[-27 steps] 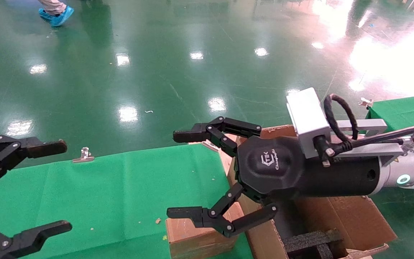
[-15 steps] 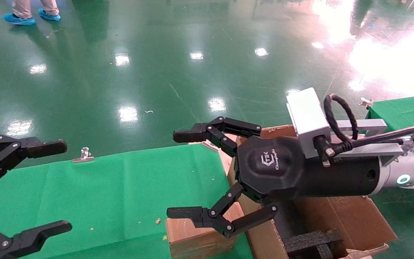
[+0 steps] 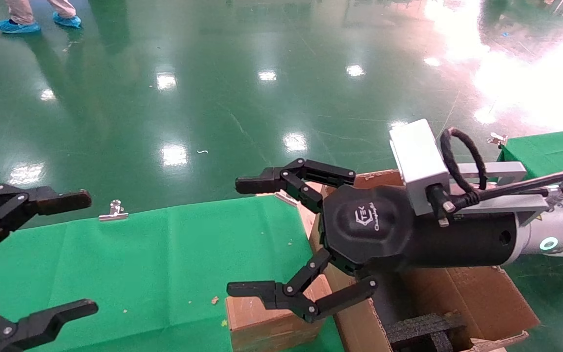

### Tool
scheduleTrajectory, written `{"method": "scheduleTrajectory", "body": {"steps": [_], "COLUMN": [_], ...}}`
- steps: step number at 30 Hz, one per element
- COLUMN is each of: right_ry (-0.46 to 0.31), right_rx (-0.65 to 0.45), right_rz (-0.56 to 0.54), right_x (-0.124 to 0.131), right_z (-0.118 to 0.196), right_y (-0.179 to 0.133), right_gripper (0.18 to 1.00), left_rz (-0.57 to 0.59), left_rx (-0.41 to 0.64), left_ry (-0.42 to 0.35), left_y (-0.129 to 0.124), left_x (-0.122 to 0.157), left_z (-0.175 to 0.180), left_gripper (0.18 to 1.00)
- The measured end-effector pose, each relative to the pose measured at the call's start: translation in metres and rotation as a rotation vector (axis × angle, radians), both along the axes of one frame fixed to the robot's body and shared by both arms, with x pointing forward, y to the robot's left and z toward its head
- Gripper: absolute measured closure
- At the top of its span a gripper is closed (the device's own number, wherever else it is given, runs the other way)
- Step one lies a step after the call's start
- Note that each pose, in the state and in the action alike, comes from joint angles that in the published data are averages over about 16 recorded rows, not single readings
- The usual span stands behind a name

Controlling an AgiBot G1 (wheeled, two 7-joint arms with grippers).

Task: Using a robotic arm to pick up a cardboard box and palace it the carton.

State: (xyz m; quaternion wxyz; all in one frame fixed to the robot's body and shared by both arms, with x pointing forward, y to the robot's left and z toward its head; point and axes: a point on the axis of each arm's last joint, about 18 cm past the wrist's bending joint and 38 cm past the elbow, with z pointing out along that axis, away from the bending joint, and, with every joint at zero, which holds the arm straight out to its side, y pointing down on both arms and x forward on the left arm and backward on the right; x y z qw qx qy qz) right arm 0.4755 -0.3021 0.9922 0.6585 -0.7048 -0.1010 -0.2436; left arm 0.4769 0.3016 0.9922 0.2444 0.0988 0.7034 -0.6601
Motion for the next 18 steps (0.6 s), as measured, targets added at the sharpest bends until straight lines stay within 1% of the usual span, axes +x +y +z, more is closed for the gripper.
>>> {"method": "scheduleTrajectory", "body": {"steps": [7,10,14,18], "right_ry": [0.001,0.004,0.013,0.031], "right_rx": [-0.001,-0.018,-0.072,-0.161], "right_rz": [-0.001,-0.007,-0.024,-0.055], "right_x": [0.000,0.001,0.005,0.013], "right_z": [0.000,-0.003,-0.009,-0.018], "right_y": [0.000,0.000,0.001,0.003], "right_gripper": [0.178,0.178,0.178,0.178], "left_rz": [0.000,0.000,0.000,0.000], "left_rx": [0.000,0.000,0.000,0.000], "left_ry": [0.000,0.000,0.000,0.000], "left_y": [0.000,0.000,0.000,0.000], "left_x": [0.000,0.000,0.000,0.000], "left_z": [0.000,0.000,0.000,0.000], "left_gripper": [0.202,0.225,0.269,0.336]}}
